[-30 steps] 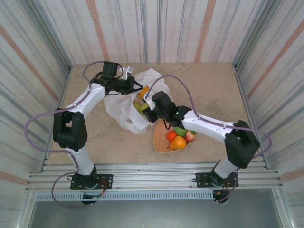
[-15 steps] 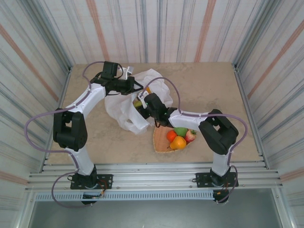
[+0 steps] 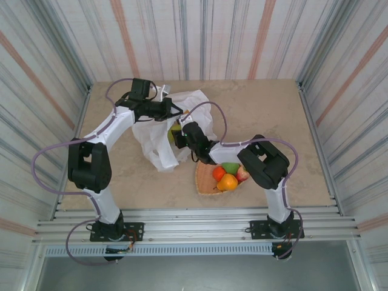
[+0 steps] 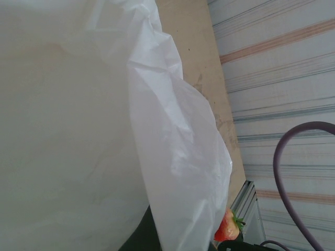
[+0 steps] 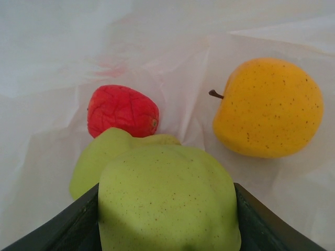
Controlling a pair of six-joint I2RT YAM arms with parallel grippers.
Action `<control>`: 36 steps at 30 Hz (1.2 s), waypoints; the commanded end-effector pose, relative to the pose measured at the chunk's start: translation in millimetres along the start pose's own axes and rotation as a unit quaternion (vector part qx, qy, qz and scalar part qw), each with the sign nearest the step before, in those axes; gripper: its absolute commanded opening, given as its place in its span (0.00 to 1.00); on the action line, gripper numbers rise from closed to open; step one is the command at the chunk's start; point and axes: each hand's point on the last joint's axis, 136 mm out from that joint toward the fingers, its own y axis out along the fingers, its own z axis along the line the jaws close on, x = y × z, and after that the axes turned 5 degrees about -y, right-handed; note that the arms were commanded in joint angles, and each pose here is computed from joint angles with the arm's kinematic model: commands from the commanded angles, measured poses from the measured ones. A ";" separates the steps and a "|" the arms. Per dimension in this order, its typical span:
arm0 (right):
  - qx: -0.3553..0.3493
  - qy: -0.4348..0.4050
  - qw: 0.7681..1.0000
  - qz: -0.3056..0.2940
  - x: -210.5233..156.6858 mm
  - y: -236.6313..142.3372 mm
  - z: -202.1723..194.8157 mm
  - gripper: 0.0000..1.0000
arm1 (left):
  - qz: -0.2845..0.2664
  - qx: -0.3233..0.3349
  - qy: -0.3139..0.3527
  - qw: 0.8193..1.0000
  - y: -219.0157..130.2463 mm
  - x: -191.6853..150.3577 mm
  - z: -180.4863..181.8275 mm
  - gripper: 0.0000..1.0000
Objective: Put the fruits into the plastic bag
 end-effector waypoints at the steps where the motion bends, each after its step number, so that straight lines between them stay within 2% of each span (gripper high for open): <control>1: -0.013 0.038 0.998 -0.043 24.0 8.8 -2.1 0.56 | -0.001 -0.020 0.011 1.000 -4.9 2.3 -17.0 0.00; 15: -0.041 0.037 0.998 -0.025 16.0 -0.3 -15.6 0.82 | -0.004 -0.021 0.008 1.000 -7.0 3.4 -17.6 0.00; 25: 0.002 0.015 1.000 0.002 16.8 -33.8 -4.7 0.82 | -0.009 -0.019 0.009 1.000 -10.3 5.3 -17.8 0.00; 36: 0.120 -0.017 0.986 0.118 -18.3 -124.5 30.1 0.76 | -0.025 -0.010 0.004 1.000 -18.4 13.0 -10.7 0.00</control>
